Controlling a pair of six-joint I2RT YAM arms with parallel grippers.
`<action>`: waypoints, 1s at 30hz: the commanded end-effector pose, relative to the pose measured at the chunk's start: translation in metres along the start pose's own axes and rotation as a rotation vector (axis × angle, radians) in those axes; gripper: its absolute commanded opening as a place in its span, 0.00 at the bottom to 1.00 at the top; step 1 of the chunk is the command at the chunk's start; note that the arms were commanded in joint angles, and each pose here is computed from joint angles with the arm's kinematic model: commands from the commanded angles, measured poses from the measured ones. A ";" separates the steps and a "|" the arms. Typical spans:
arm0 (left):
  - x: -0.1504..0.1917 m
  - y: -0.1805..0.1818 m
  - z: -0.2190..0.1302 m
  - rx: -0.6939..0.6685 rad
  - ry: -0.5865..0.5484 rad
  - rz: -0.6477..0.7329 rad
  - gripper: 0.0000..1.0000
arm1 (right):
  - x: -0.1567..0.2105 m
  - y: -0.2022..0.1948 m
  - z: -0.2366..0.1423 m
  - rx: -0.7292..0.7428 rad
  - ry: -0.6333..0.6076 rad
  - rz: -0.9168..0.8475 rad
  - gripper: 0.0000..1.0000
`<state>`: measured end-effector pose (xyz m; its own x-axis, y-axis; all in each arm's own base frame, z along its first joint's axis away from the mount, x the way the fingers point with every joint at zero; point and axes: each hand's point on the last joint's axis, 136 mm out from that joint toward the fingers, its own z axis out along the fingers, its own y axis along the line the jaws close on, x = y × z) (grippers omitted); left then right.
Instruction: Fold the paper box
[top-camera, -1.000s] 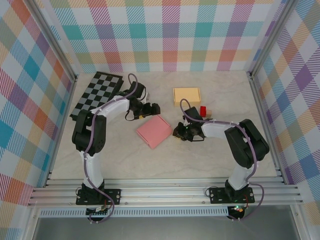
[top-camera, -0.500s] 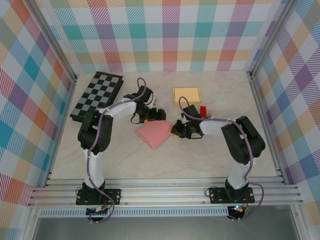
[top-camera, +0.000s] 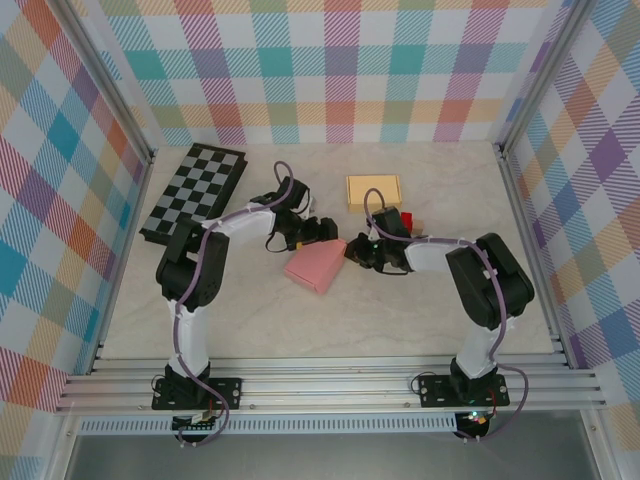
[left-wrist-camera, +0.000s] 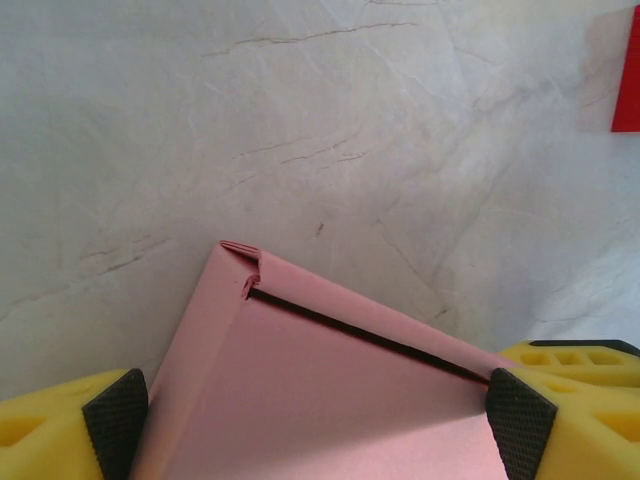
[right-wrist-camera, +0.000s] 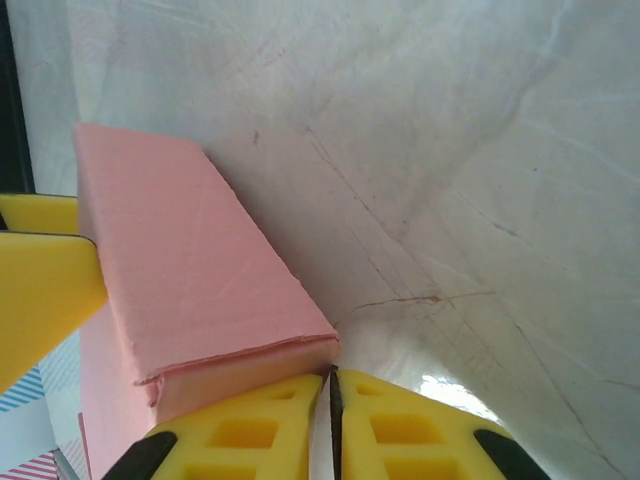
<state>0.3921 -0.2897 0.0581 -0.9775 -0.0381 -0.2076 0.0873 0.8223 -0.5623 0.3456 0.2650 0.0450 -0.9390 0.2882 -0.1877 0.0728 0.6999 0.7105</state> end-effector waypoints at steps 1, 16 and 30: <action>0.028 -0.120 -0.024 0.359 0.059 0.120 0.89 | -0.014 0.113 -0.033 -0.330 -0.054 -0.229 0.17; 0.028 -0.146 -0.036 0.361 0.035 0.154 0.89 | -0.010 0.108 -0.049 -0.174 -0.042 -0.241 0.19; 0.024 -0.017 0.007 -0.195 0.000 0.076 0.90 | -0.013 0.031 -0.020 0.012 -0.053 -0.197 0.20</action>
<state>0.3881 -0.2983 0.0771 -0.9588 -0.0390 -0.2813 0.0864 0.9035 -0.4198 0.3433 0.2434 0.0595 -0.9373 0.2255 -0.2658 0.0336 0.8174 0.5750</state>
